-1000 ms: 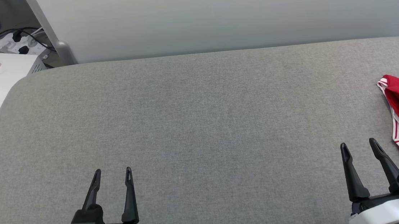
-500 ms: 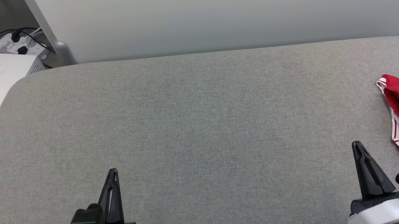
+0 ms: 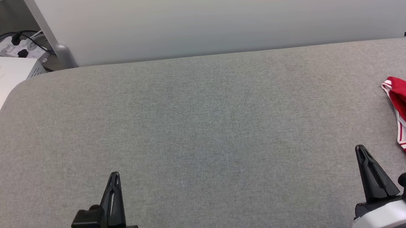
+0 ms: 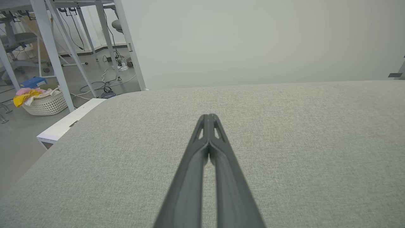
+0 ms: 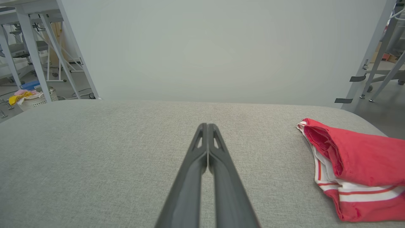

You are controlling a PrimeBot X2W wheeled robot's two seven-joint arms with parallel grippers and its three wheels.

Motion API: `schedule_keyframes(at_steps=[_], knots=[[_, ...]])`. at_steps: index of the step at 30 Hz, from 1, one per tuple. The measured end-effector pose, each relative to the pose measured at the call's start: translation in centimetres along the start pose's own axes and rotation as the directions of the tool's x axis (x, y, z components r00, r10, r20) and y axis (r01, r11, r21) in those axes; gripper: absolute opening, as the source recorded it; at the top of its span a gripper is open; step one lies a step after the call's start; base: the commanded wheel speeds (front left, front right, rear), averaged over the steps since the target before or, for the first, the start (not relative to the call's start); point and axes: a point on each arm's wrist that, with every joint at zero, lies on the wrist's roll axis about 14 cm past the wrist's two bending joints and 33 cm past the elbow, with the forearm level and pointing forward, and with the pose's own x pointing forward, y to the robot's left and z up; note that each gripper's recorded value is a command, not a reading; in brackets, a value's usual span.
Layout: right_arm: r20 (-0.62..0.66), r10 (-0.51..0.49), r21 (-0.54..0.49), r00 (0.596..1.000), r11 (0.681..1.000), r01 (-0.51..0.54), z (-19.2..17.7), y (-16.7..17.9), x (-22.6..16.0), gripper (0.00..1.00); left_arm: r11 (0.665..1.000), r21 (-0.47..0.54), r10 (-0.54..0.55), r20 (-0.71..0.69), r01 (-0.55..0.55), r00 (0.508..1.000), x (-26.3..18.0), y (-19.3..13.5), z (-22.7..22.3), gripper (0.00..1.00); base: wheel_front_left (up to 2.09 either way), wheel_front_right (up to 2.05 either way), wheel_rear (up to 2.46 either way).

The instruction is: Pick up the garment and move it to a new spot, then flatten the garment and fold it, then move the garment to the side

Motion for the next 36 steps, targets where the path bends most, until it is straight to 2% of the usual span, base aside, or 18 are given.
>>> schedule_keyframes(at_steps=[36], knots=[[-0.042,0.006,-0.036,0.999,0.999,-0.008,-0.08,0.26,0.52,0.00,1.000,0.007,0.006,-0.027,-0.006,1.000,0.59,-0.01,0.34,0.00,0.00,0.00,0.00]])
